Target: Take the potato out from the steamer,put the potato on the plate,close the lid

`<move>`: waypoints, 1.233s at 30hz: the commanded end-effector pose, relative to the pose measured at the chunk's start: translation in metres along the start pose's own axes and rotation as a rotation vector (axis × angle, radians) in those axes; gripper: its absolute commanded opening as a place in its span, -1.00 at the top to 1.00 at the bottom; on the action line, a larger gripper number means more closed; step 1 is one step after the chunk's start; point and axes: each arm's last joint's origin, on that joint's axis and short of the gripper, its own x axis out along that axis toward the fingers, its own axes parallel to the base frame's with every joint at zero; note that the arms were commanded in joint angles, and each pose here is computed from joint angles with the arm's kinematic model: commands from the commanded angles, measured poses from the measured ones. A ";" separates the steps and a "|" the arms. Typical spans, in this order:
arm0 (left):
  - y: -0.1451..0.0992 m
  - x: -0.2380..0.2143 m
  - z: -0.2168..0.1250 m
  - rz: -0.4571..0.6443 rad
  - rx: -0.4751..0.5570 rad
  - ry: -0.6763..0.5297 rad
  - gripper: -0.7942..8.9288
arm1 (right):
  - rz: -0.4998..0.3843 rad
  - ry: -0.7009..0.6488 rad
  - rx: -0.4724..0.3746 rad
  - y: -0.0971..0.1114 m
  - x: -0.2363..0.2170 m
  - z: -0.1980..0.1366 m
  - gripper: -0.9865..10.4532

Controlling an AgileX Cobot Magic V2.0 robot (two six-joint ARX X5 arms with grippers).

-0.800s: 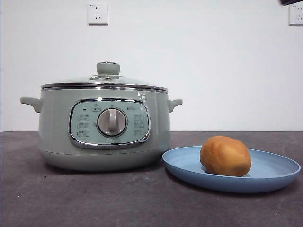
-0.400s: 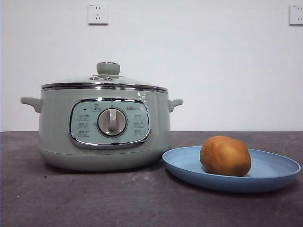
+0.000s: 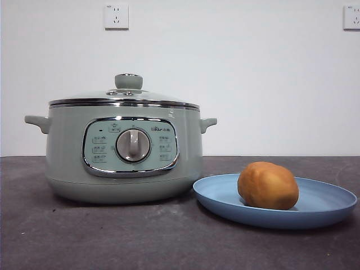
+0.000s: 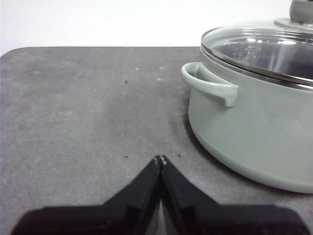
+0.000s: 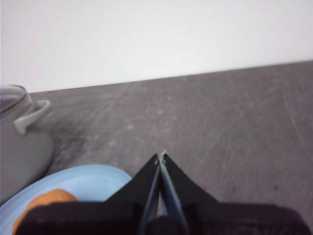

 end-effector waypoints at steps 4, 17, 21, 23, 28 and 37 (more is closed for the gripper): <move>0.000 0.001 -0.004 -0.002 -0.006 0.018 0.84 | -0.018 0.079 0.054 -0.002 0.002 -0.014 0.83; 0.000 0.001 -0.004 -0.002 -0.006 0.018 0.84 | -0.024 0.109 0.090 -0.003 0.001 -0.017 0.83; 0.000 0.001 -0.004 -0.002 -0.006 0.018 0.84 | -0.024 0.109 0.090 -0.002 0.001 -0.017 0.83; 0.000 0.001 -0.004 -0.002 -0.006 0.018 0.84 | -0.024 0.109 0.090 -0.003 0.001 -0.017 0.83; 0.000 0.001 -0.004 -0.002 -0.006 0.018 0.84 | -0.024 0.109 0.090 -0.002 0.001 -0.017 0.83; 0.000 0.001 -0.004 -0.002 -0.006 0.018 0.84 | -0.024 0.109 0.090 -0.003 0.001 -0.017 0.83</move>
